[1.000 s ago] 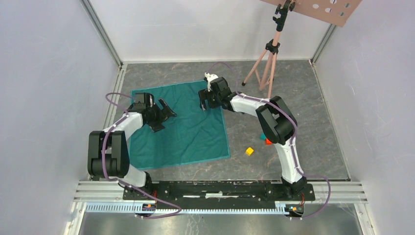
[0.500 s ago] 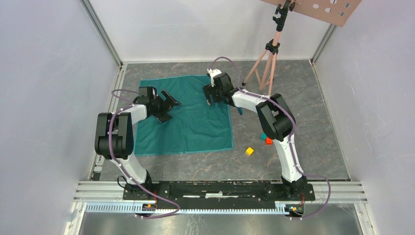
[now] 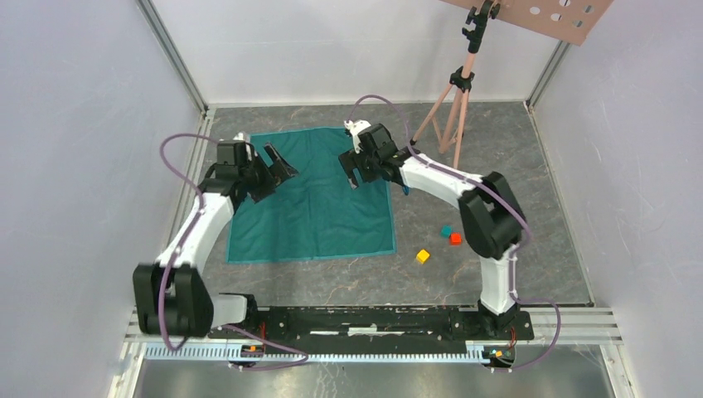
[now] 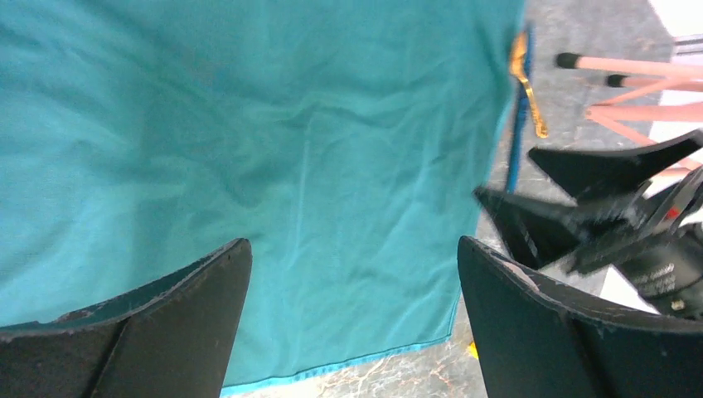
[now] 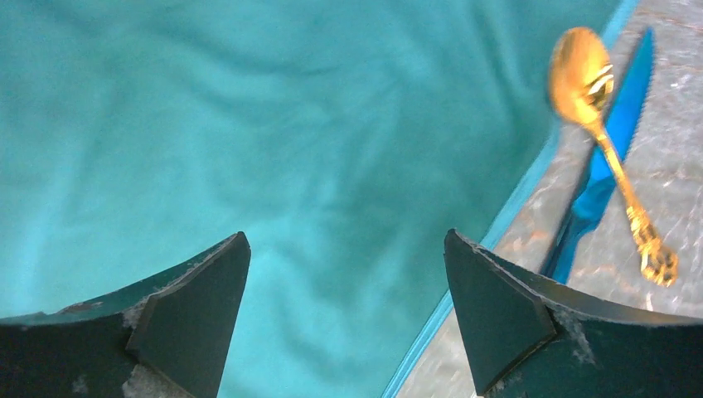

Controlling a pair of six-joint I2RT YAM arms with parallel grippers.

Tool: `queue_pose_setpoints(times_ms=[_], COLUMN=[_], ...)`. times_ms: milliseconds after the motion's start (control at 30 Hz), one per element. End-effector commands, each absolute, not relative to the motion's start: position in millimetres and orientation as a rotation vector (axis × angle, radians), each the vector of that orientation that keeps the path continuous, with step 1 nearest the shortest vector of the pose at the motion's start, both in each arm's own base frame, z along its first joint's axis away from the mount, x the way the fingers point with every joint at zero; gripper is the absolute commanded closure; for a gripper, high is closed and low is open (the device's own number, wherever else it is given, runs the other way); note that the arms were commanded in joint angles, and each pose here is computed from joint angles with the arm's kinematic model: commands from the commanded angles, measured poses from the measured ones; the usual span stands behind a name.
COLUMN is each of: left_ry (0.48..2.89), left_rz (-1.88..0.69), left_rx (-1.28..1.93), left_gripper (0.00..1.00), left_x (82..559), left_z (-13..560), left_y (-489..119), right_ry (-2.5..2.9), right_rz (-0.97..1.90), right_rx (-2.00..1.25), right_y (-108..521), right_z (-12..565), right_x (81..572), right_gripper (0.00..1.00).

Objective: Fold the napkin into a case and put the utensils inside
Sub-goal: Smooth out the napkin at the center of the board.

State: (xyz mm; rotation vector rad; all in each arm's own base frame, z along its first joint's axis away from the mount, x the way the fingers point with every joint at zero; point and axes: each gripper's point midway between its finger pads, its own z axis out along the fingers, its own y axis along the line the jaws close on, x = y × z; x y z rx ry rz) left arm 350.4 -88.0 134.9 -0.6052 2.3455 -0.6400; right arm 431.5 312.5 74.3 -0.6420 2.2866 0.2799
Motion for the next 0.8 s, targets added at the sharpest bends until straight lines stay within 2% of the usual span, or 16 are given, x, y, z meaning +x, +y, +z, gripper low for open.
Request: queue_pose_setpoints(times_ms=[0,133,233,367,433,467,500,533,767], left_ry=[2.297,2.283,2.248,2.228,2.208,2.200,2.184,2.171,2.109], left_rz=[-0.483,-0.524,-0.588,-0.524,-0.469,-0.454,-0.431,-0.407,-0.373], left_rx=[-0.388,-0.270,-0.215,-0.202,-0.224,-0.238,-0.254,-0.273,-0.276], left_gripper=[0.00,0.00,0.00,0.00,0.00,0.00,0.00,0.00,0.00], left_x=[315,288,273,256,252,251,250,249,243], left_z=[179,195,203,203,202,200,200,200,211], left_y=[-69,-75,-84,-75,-66,-63,-59,-55,-48], right_ry=[2.213,2.213,2.198,2.298,2.395,2.452,2.526,2.606,2.730], right_rz=[0.433,0.417,0.360,0.153,0.168,0.235,0.322,0.373,0.223], right_rx=[-0.717,-0.682,-0.543,-0.184,-0.081,-0.068,-0.061,-0.038,0.174], right_y=[332,311,283,224,210,213,217,219,228], right_z=[137,149,161,140,115,103,87,75,44], right_x=[360,318,304,295,285,279,271,263,232], right_gripper=[0.04,0.02,0.02,0.02,0.02,0.15,0.35,0.46,0.44])
